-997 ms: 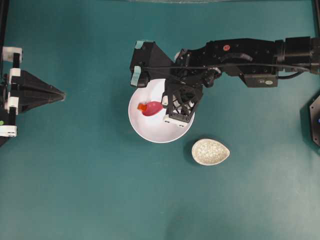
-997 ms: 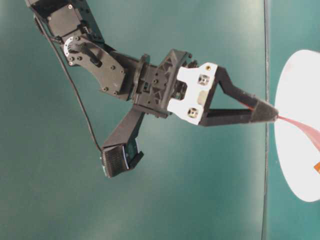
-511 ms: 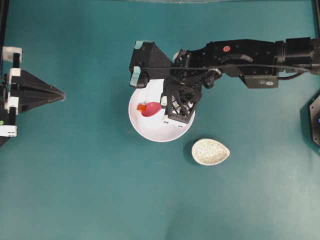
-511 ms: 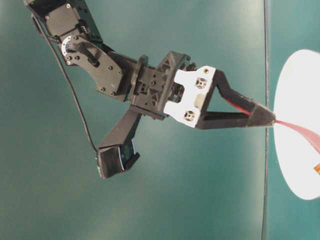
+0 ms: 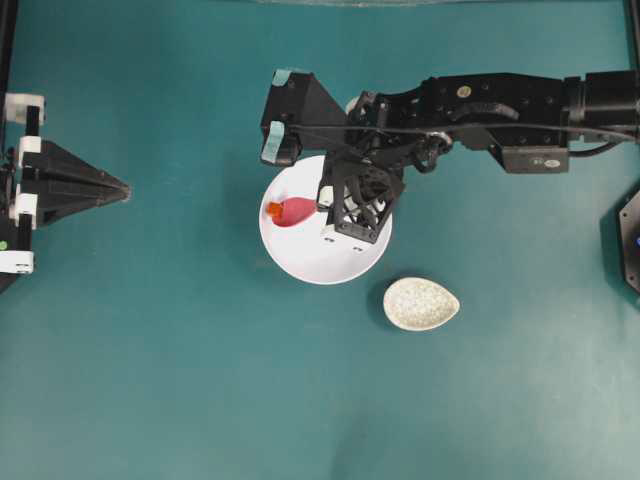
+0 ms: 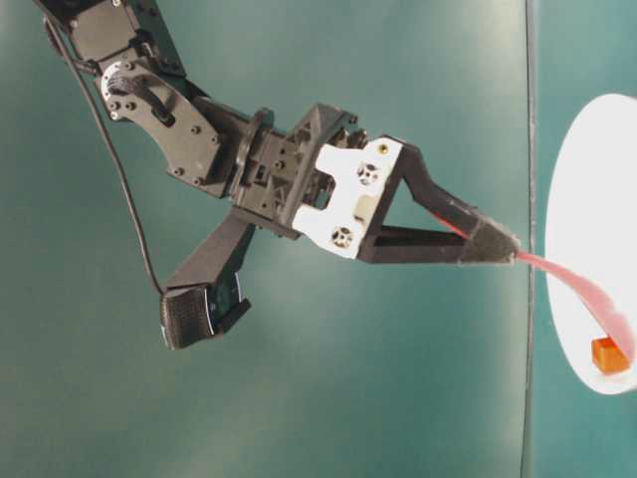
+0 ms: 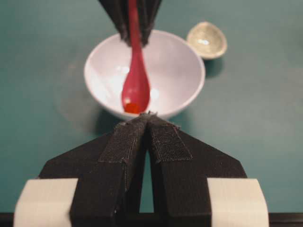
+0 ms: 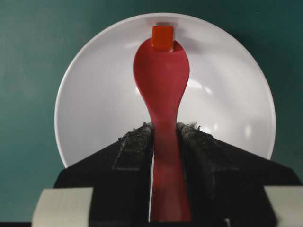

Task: Grip the spoon and scoop the red block from the bowl with right arm.
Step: 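Lower the spoon into the bowl and push it under the red cube, then raise the spoon with the red cube on it above the bowl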

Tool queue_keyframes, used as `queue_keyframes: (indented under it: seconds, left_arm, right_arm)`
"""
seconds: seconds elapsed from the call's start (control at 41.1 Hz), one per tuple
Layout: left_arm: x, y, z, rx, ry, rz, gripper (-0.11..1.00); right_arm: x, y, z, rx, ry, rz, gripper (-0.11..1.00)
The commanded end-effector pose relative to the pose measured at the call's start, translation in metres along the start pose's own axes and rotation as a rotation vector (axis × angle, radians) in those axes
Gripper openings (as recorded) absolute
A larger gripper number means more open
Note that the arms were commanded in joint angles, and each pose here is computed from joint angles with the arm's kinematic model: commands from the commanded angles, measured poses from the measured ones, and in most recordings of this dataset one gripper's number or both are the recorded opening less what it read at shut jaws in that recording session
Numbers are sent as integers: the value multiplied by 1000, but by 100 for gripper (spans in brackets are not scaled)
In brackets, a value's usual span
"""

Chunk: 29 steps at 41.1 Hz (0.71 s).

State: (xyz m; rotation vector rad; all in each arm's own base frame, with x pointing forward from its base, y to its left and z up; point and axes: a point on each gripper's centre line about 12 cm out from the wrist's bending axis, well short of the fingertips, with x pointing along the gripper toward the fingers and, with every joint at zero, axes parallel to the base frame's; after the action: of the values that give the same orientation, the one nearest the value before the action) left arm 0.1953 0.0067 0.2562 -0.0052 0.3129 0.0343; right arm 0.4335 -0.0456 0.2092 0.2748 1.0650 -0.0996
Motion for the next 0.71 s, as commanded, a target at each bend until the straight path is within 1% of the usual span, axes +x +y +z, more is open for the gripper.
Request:
queue_keyframes:
  seconds: [0.0, 0.243, 0.584, 0.681]
  left_arm:
    - [1, 1, 7, 1, -15, 3, 1]
    - [1, 1, 6, 1, -14, 3, 1]
    - [1, 1, 6, 1, -14, 3, 1]
    - [1, 1, 7, 1, -15, 3, 1]
  right_arm:
    - [-21, 5, 12, -8, -72, 11, 25]
    - [-22, 7, 11, -8, -111, 15, 25]
    - [-22, 11, 0, -10, -138, 22, 25]
    - [-23, 12, -1, 3, -155, 25, 25]
